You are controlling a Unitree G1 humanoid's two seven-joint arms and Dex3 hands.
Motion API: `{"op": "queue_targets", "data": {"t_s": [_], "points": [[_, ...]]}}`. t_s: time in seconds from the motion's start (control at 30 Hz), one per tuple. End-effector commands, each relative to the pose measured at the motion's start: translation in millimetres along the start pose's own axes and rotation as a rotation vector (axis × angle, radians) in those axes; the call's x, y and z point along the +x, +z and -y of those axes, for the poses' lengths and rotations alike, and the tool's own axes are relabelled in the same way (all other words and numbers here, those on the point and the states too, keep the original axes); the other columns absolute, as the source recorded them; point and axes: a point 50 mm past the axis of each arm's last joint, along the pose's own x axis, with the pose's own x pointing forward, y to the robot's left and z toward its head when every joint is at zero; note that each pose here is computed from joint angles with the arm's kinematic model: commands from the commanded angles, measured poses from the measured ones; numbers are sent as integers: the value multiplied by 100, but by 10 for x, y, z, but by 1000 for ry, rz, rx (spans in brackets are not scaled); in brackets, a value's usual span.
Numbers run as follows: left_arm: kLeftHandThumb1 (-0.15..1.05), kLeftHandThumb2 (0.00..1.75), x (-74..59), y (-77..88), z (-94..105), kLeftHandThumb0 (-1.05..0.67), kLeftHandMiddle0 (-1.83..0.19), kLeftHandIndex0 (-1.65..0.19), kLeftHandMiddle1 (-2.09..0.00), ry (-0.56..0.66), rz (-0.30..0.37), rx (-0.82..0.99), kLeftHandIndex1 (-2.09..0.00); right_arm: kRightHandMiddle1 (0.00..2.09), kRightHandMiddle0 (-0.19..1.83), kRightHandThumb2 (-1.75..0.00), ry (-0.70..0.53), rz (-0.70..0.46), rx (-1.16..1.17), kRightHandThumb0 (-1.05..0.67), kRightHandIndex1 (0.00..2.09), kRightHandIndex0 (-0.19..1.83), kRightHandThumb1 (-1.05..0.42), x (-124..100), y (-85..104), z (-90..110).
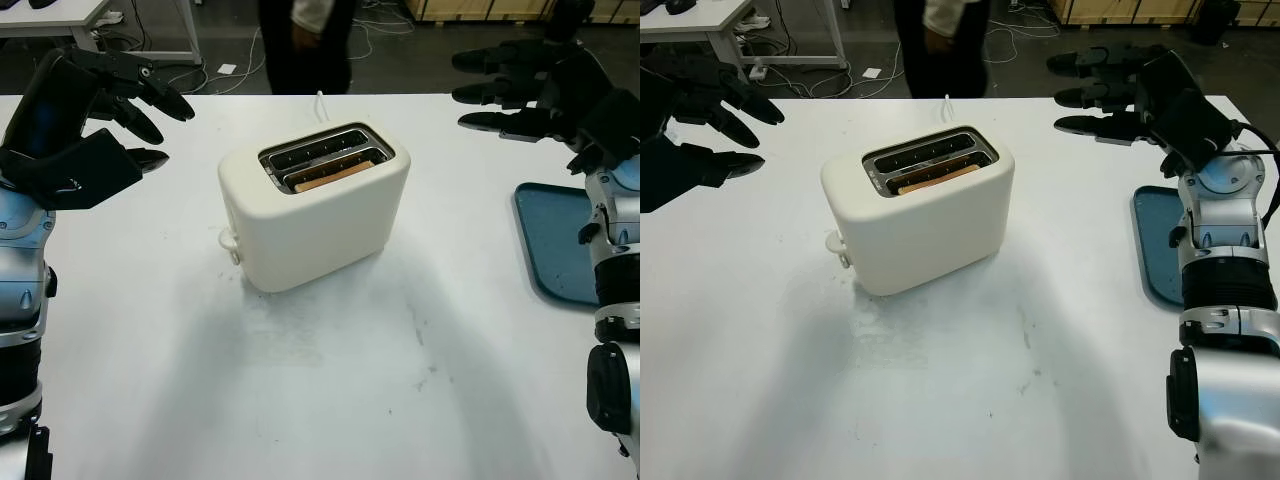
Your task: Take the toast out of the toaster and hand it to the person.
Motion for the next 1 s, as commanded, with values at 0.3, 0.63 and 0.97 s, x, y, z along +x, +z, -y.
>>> {"op": "queue_targets", "data": {"t_s": [0.3,0.63,0.97], "points": [[49,43,-48,20,107,46,-105,-101,-86,-8,16,-47,-62,0,76,-1,17,-48,18,-22,0,83,-77,-79,-112,-71],[47,57,-138,-16,131,41,-92,-92,-96,-2,-11,-67,-68,1,78,0,0,-43,30,-28,2,87,-76,-162,-134,-65],[52,50,-101,-12,128,45,-89,-88,-100,-14,-7,-64,-71,1,82,0,-22,-43,54,-30,3,91,-76,-177,-197,-59]]}}
